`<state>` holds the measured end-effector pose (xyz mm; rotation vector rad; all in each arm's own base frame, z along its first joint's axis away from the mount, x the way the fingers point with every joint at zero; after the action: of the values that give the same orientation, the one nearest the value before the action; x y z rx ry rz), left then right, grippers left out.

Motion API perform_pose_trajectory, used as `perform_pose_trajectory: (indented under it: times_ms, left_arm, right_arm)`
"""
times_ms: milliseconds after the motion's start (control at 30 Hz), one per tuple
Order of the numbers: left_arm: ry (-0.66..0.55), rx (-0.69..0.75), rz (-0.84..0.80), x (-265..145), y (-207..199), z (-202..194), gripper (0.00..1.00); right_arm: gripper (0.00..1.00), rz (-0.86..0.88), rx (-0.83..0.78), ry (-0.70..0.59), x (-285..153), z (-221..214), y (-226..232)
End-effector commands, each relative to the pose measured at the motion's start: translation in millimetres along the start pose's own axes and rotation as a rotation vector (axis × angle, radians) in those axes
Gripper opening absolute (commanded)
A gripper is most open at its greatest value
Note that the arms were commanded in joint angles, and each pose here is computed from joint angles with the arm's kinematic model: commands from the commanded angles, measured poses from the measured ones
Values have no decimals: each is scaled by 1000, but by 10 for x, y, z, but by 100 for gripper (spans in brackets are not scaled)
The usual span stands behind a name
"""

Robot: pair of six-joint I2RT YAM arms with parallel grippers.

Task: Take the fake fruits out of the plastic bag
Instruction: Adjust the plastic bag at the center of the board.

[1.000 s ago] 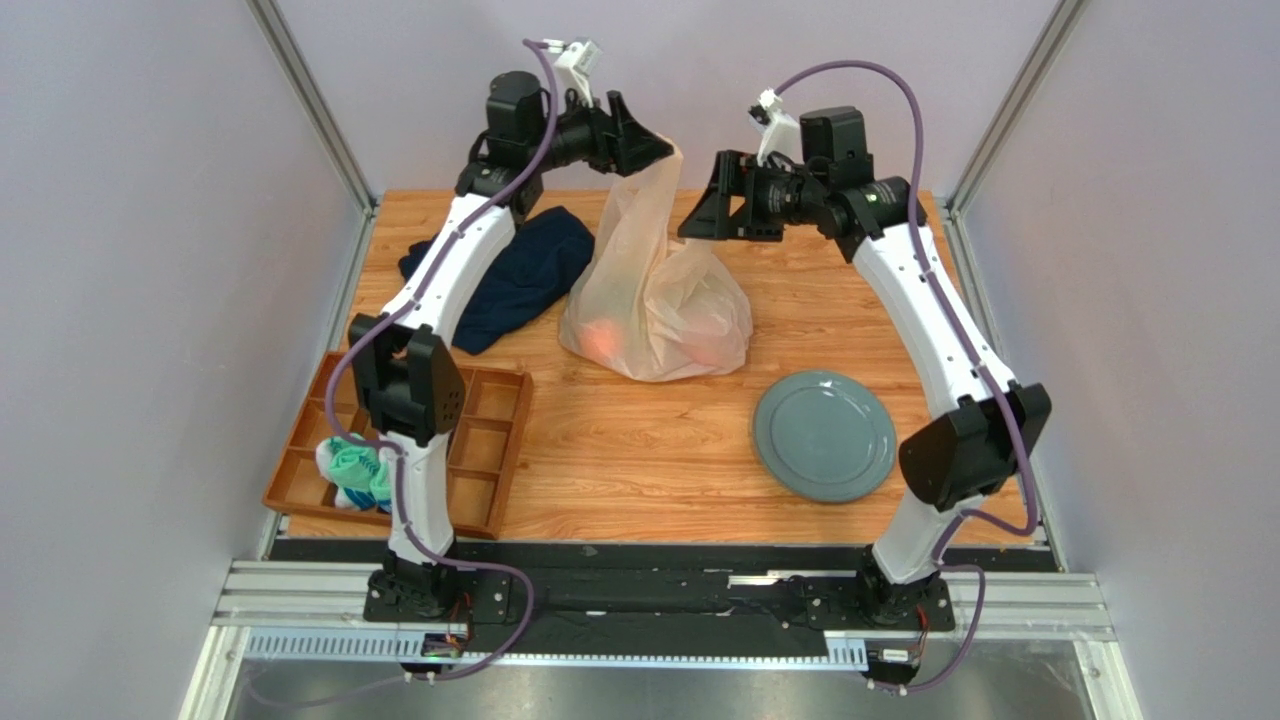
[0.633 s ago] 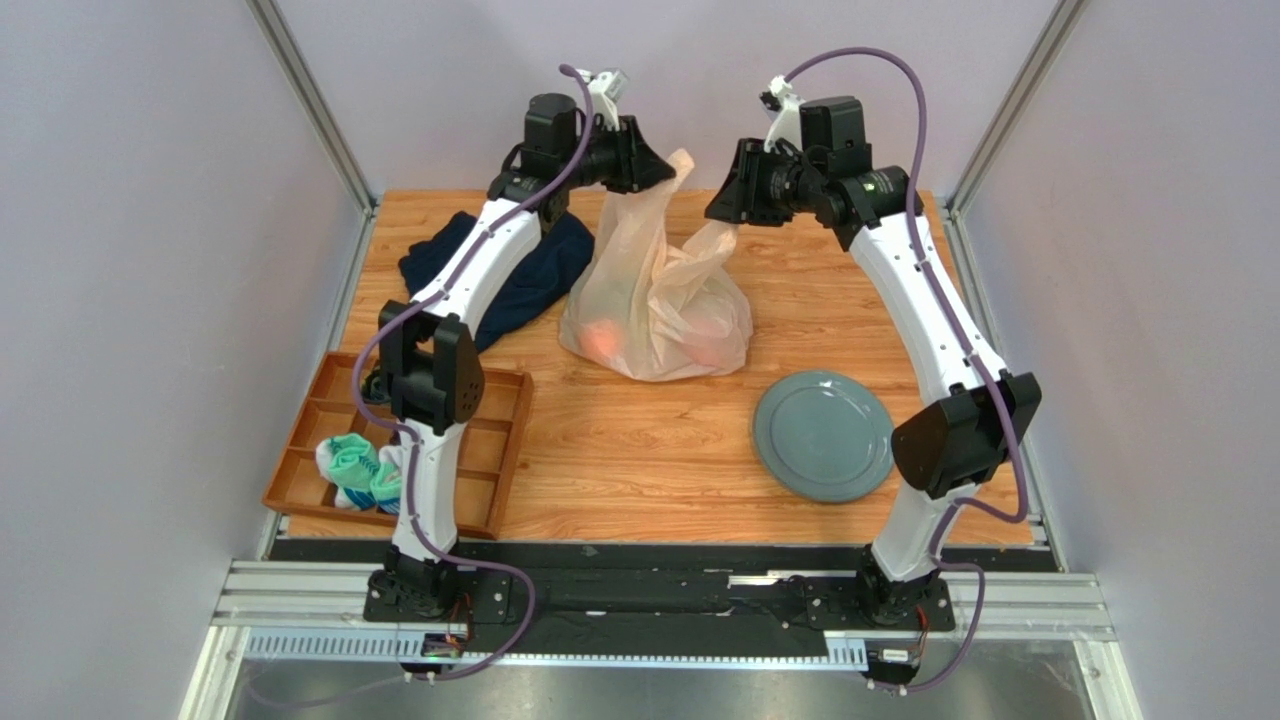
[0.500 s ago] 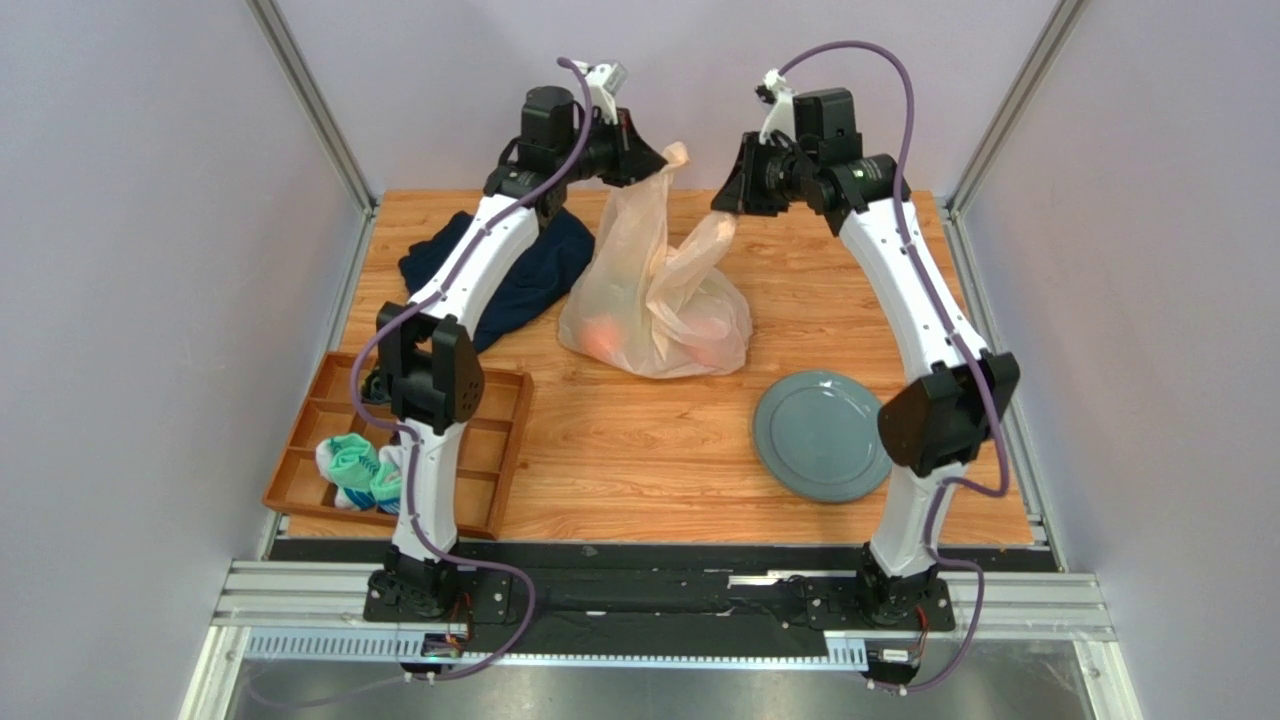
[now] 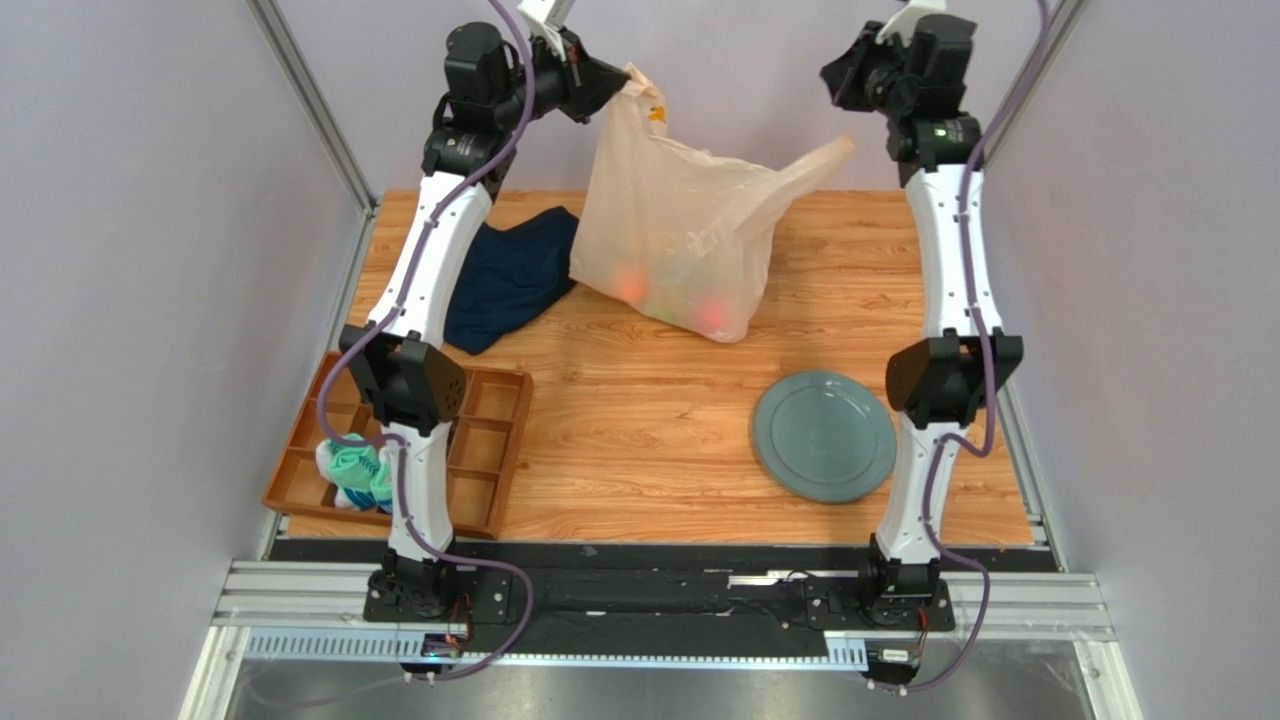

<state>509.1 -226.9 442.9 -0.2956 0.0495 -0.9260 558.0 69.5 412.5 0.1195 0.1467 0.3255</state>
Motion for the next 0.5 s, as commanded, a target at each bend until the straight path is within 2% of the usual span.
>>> perform_pose_trajectory:
  times_ms: [0, 67, 100, 133, 167, 200, 233, 267, 300, 333, 367, 433, 467]
  left_arm:
    - [-22, 84, -199, -396, -865, 457, 0]
    - [85, 15, -239, -584, -1023, 179, 0]
    - [121, 1, -256, -649, -1115, 61, 0]
    - [158, -19, -236, -734, -1145, -68, 0]
    - [191, -33, -214, -918, -1212, -247, 0]
    - [199, -44, -200, -999, -1242, -344, 0]
    - [259, -111, -157, -1078, -1161, -704, 0]
    - [242, -128, -148, -1235, -1271, -680, 0]
    - [248, -144, -139, -1295, -1282, -774, 0]
    - [288, -193, -92, -1366, -1221, -1033, 0]
    - [278, -208, -72, -1463, -1275, -1031, 0]
    - [304, -261, -18, -1562, -1239, -1241, 0]
    - [296, -273, -16, -1622, -1283, -1245, 0]
  right_arm:
    - [0, -2, -155, -240, -845, 936, 167]
    - [0, -9, -188, -199, -1049, 818, 17]
    - [0, -5, -208, -96, -996, 414, -60]
    - [0, 3, -244, -108, -1272, 450, 47]
    - [0, 12, -240, -75, -1337, 307, 67]
    - [0, 59, -224, 32, -1327, -151, 66]
    - [0, 90, -220, 33, -1524, -171, 186]
    - [5, 125, -187, 84, -1588, -338, 254]
    - [16, 183, -151, 148, -1620, -611, 370]
    - [28, 203, -109, 161, -1712, -639, 487]
    - [45, 242, -85, 194, -1745, -737, 649]
    - [60, 295, -65, 228, -1769, -841, 964]
    - [70, 304, -58, 226, -1798, -835, 1061]
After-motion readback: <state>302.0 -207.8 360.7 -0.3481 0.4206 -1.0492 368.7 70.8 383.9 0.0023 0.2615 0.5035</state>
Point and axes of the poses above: each gripper's point midway between its finger pads, its own x axis out along the fingers, its own y axis along the line the jaws close on, z = x × y, the point moved 5 cm from there along -x, back along the fingers, and after that the axes turned 9 degrees about -x, right-handed, at the moved point
